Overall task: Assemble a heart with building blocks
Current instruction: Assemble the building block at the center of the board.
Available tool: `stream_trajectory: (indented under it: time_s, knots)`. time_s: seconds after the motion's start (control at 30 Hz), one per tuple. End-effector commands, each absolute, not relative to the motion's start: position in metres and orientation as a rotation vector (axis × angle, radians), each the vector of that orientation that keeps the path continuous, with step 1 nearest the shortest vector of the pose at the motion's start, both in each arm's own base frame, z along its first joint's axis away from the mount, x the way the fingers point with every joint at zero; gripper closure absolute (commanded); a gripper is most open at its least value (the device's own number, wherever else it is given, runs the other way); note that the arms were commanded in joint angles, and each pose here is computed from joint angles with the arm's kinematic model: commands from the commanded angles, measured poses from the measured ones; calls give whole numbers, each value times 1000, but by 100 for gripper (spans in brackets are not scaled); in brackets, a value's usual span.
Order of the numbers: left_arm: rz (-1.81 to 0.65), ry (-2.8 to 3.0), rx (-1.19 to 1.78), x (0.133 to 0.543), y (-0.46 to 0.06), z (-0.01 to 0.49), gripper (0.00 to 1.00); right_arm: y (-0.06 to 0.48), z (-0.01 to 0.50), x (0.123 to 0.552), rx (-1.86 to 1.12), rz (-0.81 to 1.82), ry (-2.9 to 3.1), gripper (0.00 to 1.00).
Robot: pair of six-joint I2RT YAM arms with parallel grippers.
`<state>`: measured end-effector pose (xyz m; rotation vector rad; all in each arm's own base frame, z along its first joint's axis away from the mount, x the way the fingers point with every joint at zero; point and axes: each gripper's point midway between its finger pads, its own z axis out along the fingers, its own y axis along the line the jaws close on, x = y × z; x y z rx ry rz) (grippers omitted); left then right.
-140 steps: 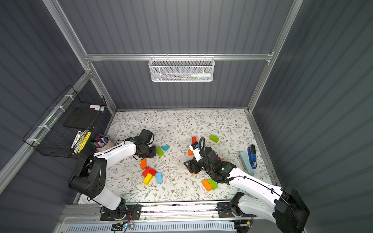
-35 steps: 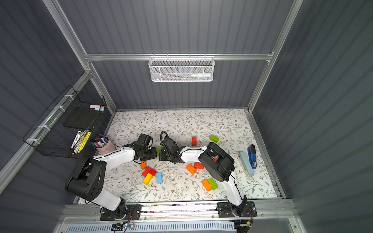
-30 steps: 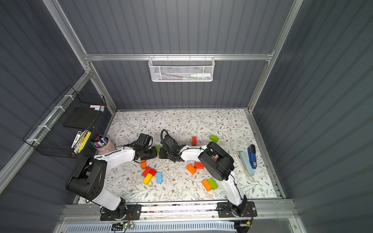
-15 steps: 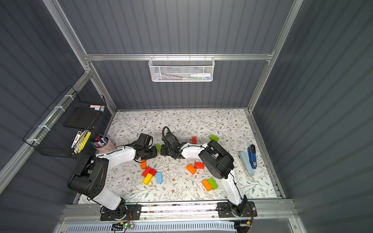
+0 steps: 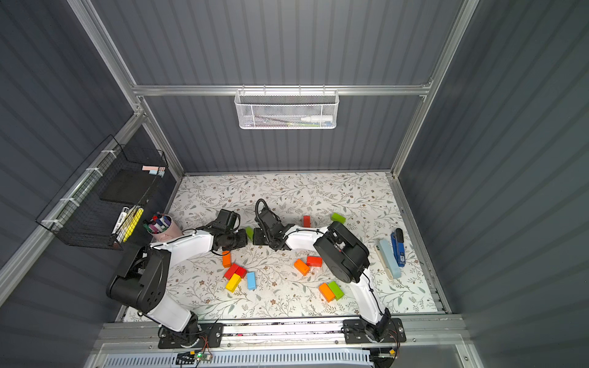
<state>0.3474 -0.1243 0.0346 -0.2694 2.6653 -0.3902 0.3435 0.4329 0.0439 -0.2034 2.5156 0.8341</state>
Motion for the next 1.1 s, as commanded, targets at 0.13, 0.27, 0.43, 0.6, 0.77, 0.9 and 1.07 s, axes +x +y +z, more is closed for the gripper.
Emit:
stream_trajectory:
  time_s: [0.13,0.27,0.43,0.6,0.77,0.9,1.07]
  knots:
    - [-405,2637,-280,363,-125,46,79,415,68,332,-294,811,2474,91]
    - [-389,2620,-278,363,-121,62,78,396,82,303,-431,789,2483,82]
    - [-323,2560,-256,364,-107,105,73,374,90,258,-465,771,2515,65]
    - [-215,2465,-249,373,-75,157,63,379,85,211,-491,760,2555,45]
    - [-145,2400,-250,381,-43,187,53,393,74,182,-527,703,2594,39]
    - [-129,2348,-234,387,-34,202,45,405,66,171,-562,651,2622,38]
    - [-148,2309,-195,392,-37,208,45,420,60,168,-614,616,2642,38]
